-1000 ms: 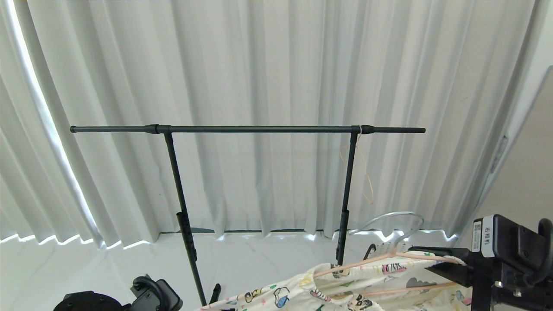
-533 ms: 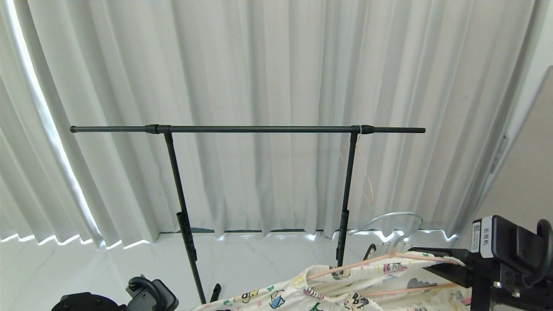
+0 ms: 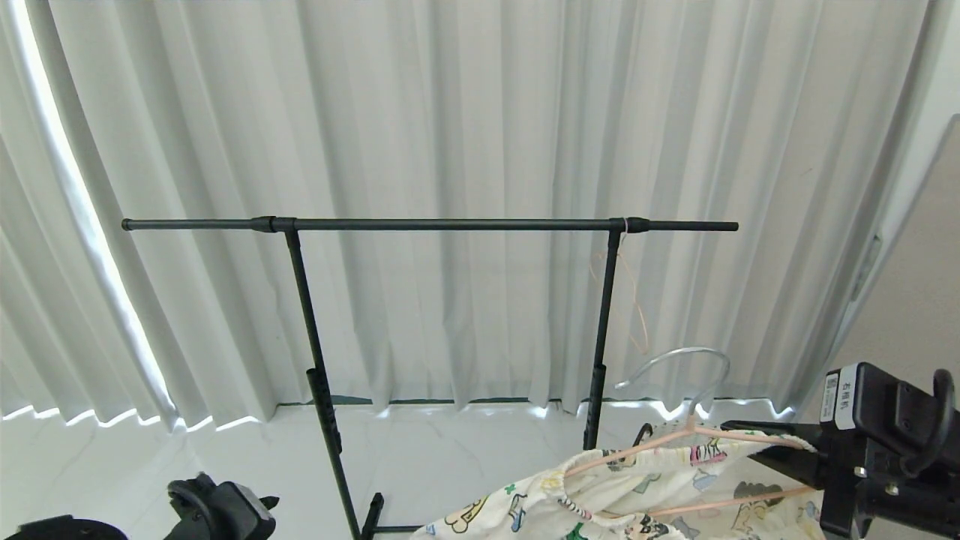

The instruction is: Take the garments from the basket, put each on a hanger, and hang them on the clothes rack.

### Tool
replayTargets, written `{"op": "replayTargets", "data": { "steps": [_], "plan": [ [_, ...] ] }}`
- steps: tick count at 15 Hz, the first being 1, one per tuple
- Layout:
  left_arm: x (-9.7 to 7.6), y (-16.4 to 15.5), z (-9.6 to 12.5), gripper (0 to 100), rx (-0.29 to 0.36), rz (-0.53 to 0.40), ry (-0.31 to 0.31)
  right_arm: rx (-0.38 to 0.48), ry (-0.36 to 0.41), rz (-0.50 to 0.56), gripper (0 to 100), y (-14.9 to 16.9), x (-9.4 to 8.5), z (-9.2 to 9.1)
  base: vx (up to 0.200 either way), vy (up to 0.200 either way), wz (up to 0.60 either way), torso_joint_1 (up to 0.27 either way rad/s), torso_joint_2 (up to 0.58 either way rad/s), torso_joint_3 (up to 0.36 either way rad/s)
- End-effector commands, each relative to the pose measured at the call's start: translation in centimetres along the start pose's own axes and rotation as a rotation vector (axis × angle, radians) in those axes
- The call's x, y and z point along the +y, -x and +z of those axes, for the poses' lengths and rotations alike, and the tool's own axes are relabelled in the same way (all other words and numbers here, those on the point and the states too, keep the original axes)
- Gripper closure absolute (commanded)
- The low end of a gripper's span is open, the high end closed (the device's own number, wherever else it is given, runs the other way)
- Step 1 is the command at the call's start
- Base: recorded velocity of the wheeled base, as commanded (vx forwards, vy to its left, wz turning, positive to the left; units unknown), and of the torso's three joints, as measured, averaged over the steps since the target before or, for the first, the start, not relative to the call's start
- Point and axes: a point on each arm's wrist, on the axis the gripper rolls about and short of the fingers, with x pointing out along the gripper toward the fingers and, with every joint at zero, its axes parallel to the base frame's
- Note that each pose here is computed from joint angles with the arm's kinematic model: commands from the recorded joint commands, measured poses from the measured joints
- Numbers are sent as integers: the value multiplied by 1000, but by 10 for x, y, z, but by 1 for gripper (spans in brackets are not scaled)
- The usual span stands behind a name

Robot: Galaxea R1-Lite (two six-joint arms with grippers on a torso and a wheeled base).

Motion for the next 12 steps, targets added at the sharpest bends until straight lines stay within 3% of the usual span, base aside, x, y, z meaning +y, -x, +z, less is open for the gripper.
{"op": "replayTargets", "data": {
  "steps": [1,2,5,9,12],
  "plan": [
    [8,12,15,0,-126,49,31,18,-23,-31,100,1,-5,-4,0,0,0,0,0,0],
    [10,13,20,0,-146,61,36,24,-26,-37,100,1,-6,-5,0,0,0,0,0,0],
    [36,16,67,0,-280,223,119,153,-48,-150,100,11,2,-24,0,0,0,0,0,0],
    [53,16,72,0,-280,319,167,258,-183,-203,100,18,8,-34,0,0,0,0,0,0],
    [60,16,79,0,-295,353,210,420,-340,-194,100,18,11,-42,0,0,0,0,0,0]
  ]
}}
